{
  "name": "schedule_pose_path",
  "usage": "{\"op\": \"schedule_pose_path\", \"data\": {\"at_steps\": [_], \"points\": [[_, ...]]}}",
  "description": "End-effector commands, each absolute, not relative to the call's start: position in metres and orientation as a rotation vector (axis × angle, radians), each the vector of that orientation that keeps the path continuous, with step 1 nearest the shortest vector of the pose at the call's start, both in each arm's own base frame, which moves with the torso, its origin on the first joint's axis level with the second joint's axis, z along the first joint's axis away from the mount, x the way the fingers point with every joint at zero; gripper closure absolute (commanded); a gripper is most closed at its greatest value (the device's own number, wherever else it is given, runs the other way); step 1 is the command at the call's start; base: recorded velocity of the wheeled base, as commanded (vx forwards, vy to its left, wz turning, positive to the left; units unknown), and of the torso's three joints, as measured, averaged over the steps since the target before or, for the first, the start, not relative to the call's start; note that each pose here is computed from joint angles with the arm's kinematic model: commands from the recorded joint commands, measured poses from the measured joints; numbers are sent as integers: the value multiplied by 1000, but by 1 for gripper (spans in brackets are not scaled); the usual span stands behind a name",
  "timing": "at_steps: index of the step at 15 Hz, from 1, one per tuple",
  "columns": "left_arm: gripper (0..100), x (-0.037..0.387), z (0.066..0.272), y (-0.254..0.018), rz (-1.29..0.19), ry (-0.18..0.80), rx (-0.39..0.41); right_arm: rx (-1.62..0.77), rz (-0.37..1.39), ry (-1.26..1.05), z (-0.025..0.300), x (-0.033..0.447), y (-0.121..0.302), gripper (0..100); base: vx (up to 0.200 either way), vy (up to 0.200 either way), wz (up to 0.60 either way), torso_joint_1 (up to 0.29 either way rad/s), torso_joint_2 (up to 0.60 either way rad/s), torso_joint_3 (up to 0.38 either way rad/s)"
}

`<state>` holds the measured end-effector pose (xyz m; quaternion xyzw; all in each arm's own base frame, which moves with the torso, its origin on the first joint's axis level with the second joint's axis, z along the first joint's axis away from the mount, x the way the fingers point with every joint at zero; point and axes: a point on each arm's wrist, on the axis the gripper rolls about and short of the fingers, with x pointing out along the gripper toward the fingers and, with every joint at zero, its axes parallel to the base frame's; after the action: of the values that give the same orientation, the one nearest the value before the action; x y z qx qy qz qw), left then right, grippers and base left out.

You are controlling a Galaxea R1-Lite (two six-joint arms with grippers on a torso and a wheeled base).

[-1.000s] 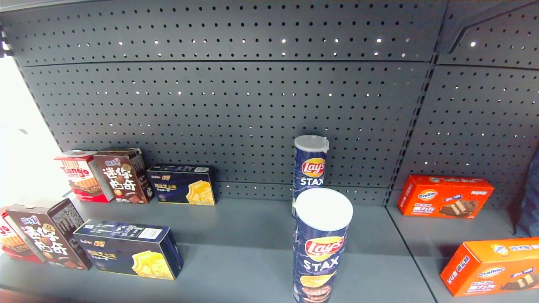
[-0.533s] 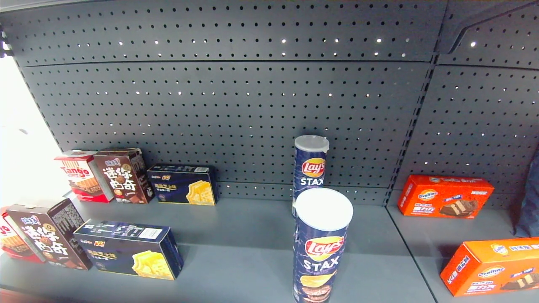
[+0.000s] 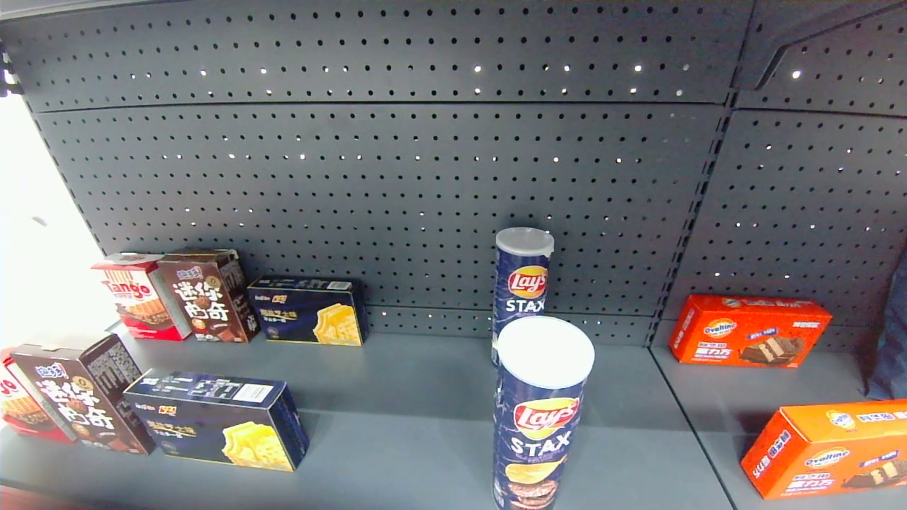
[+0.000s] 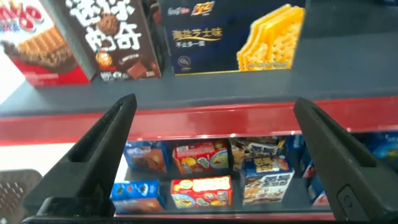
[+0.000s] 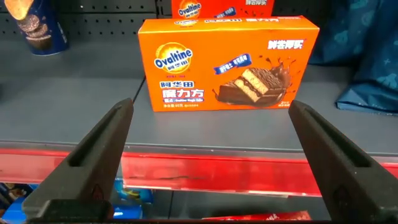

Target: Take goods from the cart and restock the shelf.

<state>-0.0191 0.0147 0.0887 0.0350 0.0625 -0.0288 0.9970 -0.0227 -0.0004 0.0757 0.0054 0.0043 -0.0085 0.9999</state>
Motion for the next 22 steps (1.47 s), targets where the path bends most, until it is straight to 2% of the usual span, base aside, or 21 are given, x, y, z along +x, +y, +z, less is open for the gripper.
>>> {"op": "schedule_pose_path", "data": {"at_steps": [1, 2, 4, 5, 8, 9, 12, 15, 20, 22], "points": [[0, -5, 86, 8, 54, 217, 31, 11, -18, 9, 76, -23, 0, 0, 0, 0, 0, 0, 0, 0], [0, -3, 85, 6, 45, 203, 6, 11, -17, 9, 76, -23, 0, 0, 0, 0, 0, 0, 0, 0], [0, -5, 84, 0, -112, 205, -12, 11, -17, 9, 76, -23, 0, 0, 0, 0, 0, 0, 0, 0], [0, -9, 82, -2, -169, 220, 56, 11, -17, 8, 76, -23, 0, 0, 0, 0, 0, 0, 0, 0], [0, -15, 83, -2, -155, 155, 70, 11, -18, 8, 76, -23, 0, 0, 0, 0, 0, 0, 0, 0], [0, -25, 80, -3, -120, 37, 77, 11, -17, 8, 76, -23, 0, 0, 0, 0, 0, 0, 0, 0], [0, -23, 76, -1, -60, -1, 98, 11, -17, 9, 76, -23, 0, 0, 0, 0, 0, 0, 0, 0], [0, -23, 75, -1, -57, 1, 23, 11, -17, 8, 76, -23, 0, 0, 0, 0, 0, 0, 0, 0], [0, -23, 75, -1, -46, 1, 21, 11, -17, 8, 76, -23, 0, 0, 0, 0, 0, 0, 0, 0], [0, -23, 75, 1, 29, 1, -6, 11, -17, 8, 76, -23, 0, 0, 0, 0, 0, 0, 0, 0]]}}
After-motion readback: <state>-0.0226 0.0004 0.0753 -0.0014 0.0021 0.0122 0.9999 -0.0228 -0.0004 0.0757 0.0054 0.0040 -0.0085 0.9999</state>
